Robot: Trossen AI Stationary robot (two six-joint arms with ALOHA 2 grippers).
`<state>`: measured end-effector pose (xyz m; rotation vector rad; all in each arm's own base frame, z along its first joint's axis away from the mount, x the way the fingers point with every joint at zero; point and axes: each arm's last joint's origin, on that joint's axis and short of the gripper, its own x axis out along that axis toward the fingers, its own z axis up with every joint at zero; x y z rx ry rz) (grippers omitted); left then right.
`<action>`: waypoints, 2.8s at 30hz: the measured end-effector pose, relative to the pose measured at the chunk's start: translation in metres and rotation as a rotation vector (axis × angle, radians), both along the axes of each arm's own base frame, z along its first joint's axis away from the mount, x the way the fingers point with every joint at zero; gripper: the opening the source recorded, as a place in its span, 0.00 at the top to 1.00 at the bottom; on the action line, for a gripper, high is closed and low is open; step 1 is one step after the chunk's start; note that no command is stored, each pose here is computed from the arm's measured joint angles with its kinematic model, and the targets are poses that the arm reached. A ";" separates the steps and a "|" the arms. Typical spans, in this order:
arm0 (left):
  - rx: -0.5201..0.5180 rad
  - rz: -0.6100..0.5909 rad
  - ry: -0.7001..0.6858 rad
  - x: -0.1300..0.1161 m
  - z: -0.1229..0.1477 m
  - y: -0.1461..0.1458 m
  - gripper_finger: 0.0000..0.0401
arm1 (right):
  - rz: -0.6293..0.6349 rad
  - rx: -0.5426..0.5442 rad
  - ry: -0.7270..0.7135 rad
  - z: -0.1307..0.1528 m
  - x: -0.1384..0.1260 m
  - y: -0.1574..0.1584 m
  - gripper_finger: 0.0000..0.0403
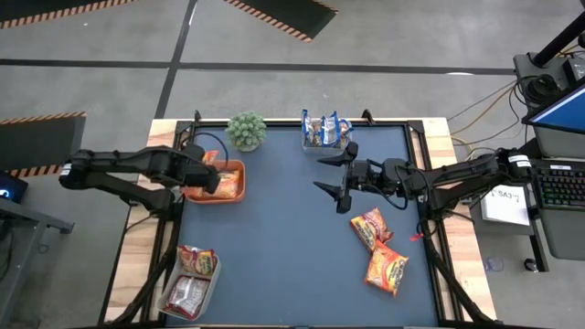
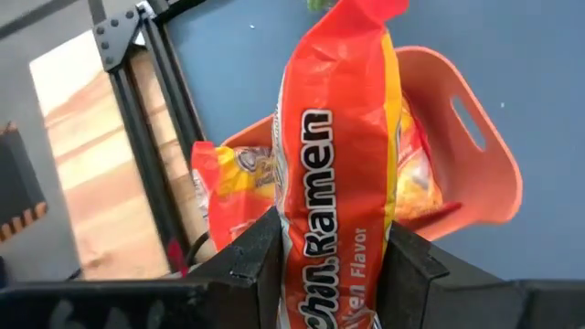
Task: Sort Maruchan noodles
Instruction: Put the orange noodle pack into the orange bin, then put the red noodle pack into the gray bin
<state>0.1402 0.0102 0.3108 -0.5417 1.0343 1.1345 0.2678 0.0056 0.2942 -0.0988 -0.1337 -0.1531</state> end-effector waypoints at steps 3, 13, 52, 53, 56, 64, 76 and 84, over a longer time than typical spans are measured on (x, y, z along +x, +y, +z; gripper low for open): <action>0.003 -0.035 -0.058 0.007 -0.004 0.002 0.73 | 0.000 0.000 0.000 0.000 0.000 0.000 0.27; 0.010 -0.081 -0.164 0.024 -0.012 0.004 0.73 | -0.001 -0.007 0.001 0.000 0.000 0.000 0.27; -0.131 0.045 -0.187 0.066 -0.072 0.015 0.52 | -0.004 -0.033 0.014 -0.001 0.000 0.000 0.27; -0.129 0.038 -0.194 0.067 -0.070 0.015 0.50 | -0.004 -0.034 0.014 -0.001 0.000 0.000 0.27; -0.099 0.018 -0.222 0.071 -0.061 0.016 0.43 | -0.004 -0.034 0.014 -0.001 0.000 0.000 0.27; -0.014 0.015 -0.286 0.080 -0.062 0.019 0.36 | -0.005 -0.038 0.014 -0.001 0.000 0.000 0.27; 0.088 -0.103 -0.271 0.092 -0.037 0.021 0.38 | -0.006 -0.039 0.015 -0.001 0.000 0.000 0.27; 0.248 -0.506 -0.485 0.120 0.010 -0.021 0.38 | -0.006 -0.035 0.014 -0.001 0.000 0.000 0.27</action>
